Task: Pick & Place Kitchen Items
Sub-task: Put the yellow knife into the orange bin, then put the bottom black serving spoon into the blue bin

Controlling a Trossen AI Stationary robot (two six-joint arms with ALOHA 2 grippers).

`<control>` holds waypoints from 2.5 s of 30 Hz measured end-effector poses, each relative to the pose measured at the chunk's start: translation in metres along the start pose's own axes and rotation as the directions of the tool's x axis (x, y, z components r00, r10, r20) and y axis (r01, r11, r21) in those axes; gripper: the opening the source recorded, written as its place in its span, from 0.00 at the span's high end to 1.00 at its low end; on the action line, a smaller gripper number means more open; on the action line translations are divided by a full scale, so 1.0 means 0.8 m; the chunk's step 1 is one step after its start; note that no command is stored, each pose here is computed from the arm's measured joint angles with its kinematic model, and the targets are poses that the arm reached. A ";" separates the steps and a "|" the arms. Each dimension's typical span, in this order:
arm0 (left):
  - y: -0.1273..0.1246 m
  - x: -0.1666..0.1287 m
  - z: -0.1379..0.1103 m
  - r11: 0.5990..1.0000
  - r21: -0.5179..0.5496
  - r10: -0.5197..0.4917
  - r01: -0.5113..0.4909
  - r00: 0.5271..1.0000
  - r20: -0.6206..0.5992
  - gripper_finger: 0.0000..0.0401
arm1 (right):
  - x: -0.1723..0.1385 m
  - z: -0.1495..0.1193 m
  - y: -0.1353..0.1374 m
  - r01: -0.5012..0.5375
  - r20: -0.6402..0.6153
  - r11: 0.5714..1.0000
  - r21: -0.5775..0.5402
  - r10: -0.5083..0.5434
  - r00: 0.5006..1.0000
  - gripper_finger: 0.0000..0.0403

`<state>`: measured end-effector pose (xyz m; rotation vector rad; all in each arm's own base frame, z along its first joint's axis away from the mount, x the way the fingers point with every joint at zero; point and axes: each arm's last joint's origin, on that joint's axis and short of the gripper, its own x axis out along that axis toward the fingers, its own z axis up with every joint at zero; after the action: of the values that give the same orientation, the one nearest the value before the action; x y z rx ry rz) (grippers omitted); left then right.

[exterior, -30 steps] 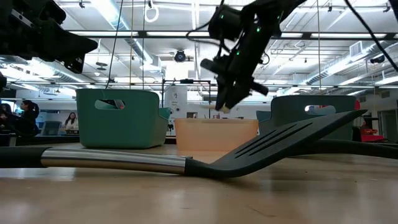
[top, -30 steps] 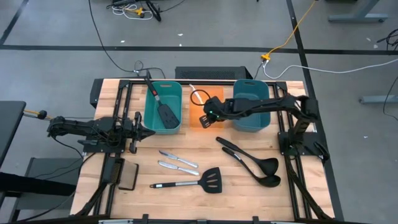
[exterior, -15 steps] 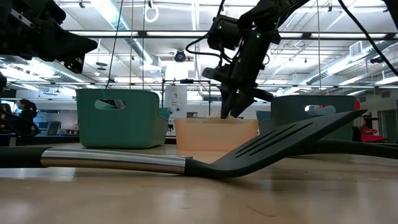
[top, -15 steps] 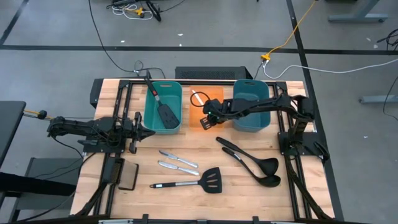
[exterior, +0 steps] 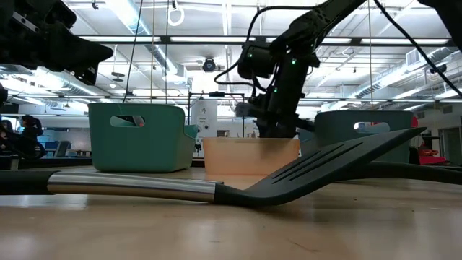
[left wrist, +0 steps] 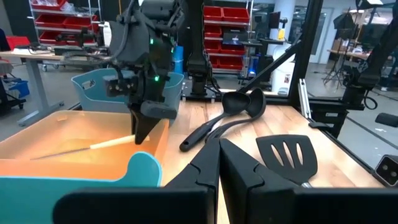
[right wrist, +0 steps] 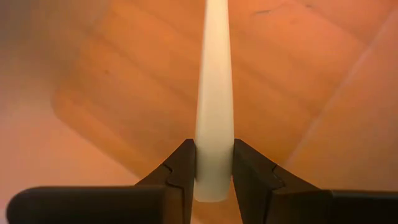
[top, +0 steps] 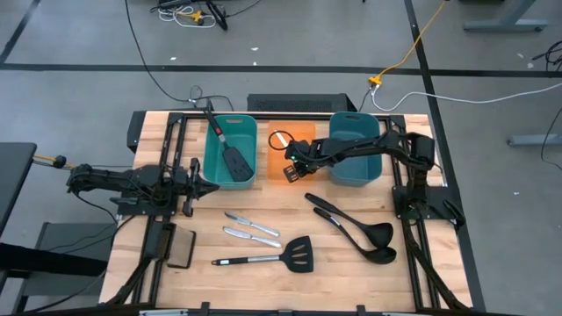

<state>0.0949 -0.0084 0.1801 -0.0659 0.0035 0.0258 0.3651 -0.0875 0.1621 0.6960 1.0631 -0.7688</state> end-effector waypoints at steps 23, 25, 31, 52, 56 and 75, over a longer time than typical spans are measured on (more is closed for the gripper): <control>0.000 0.000 -0.001 1.000 0.004 0.001 -0.001 1.000 -0.008 0.97 | 0.019 0.004 -0.001 0.026 0.028 0.999 -0.046 -0.025 0.999 0.53; 0.000 0.000 -0.001 1.000 0.004 0.001 -0.001 1.000 -0.008 0.97 | 0.013 0.005 -0.001 0.025 0.041 0.998 -0.059 -0.023 0.999 0.52; 0.000 0.000 -0.001 1.000 0.004 0.001 -0.001 1.000 -0.009 0.97 | -0.051 0.015 0.012 0.010 0.200 0.982 -0.190 0.029 0.979 0.52; 0.000 0.000 -0.003 1.000 0.015 0.001 -0.001 1.000 -0.022 0.97 | -0.225 -0.175 -0.052 -0.173 0.598 0.768 -0.617 0.600 0.531 0.67; 0.000 0.000 -0.003 1.000 0.015 0.002 -0.001 1.000 -0.023 0.97 | -0.211 -0.200 -0.104 -0.230 0.676 0.777 -0.586 0.626 0.389 0.71; 0.000 0.000 -0.004 1.000 0.005 -0.001 0.001 0.999 -0.034 0.97 | -0.184 -0.231 -0.174 -0.205 0.683 0.825 -0.527 0.554 0.475 0.95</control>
<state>0.0949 -0.0085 0.1769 -0.0616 0.0371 0.0235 0.1176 0.0147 0.2208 0.1493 0.1242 -0.3619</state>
